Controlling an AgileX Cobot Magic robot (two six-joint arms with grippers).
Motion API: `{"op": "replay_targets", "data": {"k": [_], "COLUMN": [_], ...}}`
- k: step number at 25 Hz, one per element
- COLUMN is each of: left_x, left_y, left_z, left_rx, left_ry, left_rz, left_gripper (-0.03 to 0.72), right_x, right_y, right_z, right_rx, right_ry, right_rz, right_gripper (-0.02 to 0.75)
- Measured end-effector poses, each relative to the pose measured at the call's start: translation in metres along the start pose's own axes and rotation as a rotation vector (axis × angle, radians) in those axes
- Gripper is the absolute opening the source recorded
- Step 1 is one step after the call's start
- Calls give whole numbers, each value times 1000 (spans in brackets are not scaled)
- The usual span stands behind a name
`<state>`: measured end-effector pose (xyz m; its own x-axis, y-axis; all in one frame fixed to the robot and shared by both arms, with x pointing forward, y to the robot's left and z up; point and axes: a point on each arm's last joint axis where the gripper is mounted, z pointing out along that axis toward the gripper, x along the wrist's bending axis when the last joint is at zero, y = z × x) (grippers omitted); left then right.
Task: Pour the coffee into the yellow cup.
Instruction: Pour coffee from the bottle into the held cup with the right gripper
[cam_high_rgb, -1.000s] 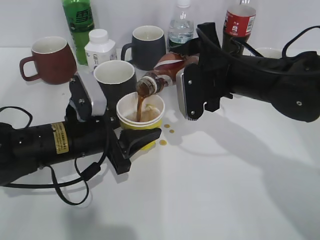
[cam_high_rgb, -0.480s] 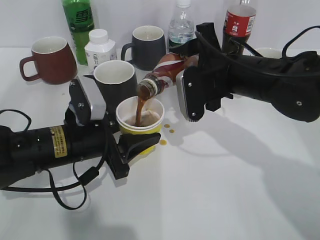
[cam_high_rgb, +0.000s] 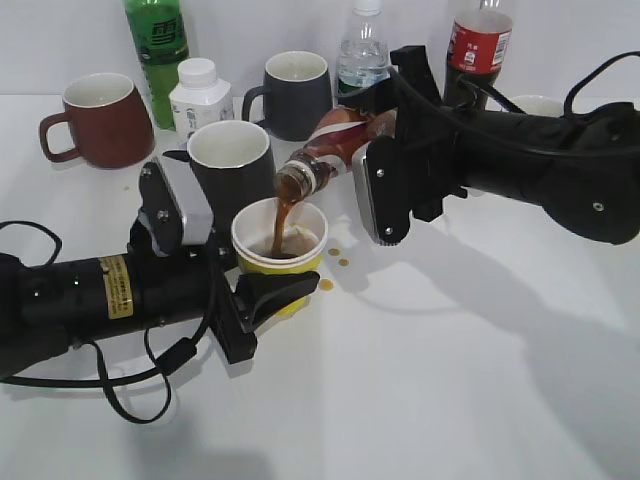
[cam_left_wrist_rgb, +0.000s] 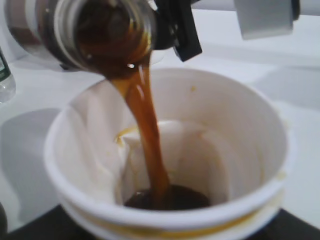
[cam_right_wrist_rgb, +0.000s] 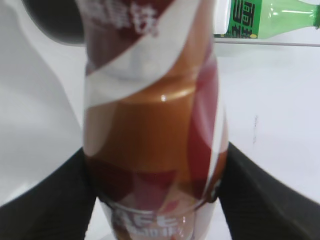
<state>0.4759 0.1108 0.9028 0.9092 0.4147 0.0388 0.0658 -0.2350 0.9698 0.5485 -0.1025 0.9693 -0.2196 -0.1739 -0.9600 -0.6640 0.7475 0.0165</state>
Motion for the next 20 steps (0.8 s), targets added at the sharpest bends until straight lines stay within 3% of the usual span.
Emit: {"op": "replay_targets", "data": {"k": [20], "left_x": [-1], "left_y": [-1], "left_z": [0], "left_rx": [6], "left_ry": [-8], "left_rz": [5], "left_gripper": [424], "right_x": [0], "right_y": [0], "right_z": [0], "right_rx": [0], "right_ry": [-2], "right_rz": [-59], "right_gripper": [512]}}
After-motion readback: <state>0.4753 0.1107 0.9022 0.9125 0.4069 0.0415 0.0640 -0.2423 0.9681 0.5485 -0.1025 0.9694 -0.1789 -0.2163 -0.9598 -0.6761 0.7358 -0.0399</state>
